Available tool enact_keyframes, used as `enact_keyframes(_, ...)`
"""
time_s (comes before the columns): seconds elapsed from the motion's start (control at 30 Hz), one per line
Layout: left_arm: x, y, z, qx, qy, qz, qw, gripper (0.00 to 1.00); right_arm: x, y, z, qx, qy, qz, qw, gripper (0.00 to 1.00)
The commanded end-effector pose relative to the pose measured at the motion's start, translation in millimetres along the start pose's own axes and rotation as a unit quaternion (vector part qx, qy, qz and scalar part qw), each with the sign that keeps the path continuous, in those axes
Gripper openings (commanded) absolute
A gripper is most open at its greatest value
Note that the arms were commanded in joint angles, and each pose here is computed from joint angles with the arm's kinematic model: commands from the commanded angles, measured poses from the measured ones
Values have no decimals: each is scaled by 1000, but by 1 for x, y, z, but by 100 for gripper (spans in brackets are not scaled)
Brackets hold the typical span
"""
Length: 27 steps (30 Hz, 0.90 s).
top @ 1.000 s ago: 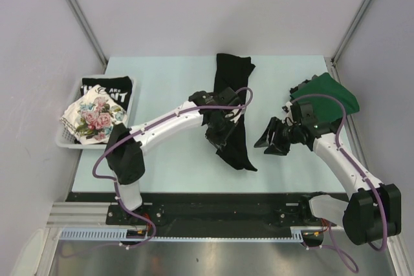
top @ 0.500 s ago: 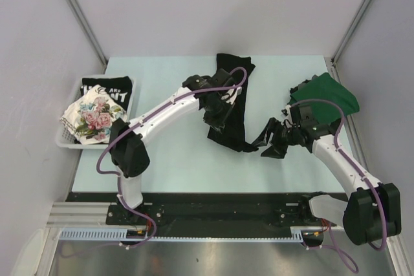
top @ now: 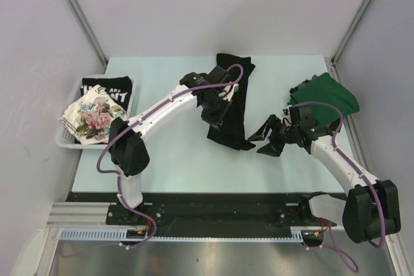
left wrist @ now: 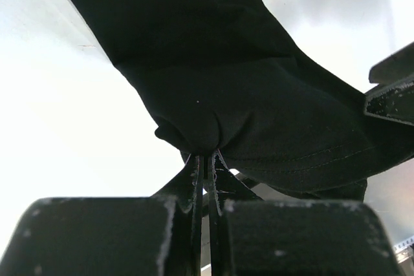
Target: Fold and stack the t-shirts
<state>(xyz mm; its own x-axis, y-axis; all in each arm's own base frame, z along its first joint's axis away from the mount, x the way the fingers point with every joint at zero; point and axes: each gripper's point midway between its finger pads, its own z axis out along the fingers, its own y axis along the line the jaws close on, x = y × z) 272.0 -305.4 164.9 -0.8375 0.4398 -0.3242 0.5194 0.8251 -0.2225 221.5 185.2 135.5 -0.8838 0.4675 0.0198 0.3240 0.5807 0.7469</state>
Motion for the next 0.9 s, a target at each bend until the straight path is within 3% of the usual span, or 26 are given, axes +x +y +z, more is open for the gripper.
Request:
enact_keyframes(0.0, -21, 4, -7, 6, -31, 6, 999, 0, -12, 18, 4, -33, -17, 4, 999, 69)
enact_keyframes(0.37, -76, 50, 0, -6, -73, -44, 996, 0, -17, 35, 1, -53, -17, -4, 998, 72)
enact_keyframes(0.87, -123, 65, 46, 6, -95, -58, 994, 0, -25, 37, 14, -47, 6, -11, 999, 76)
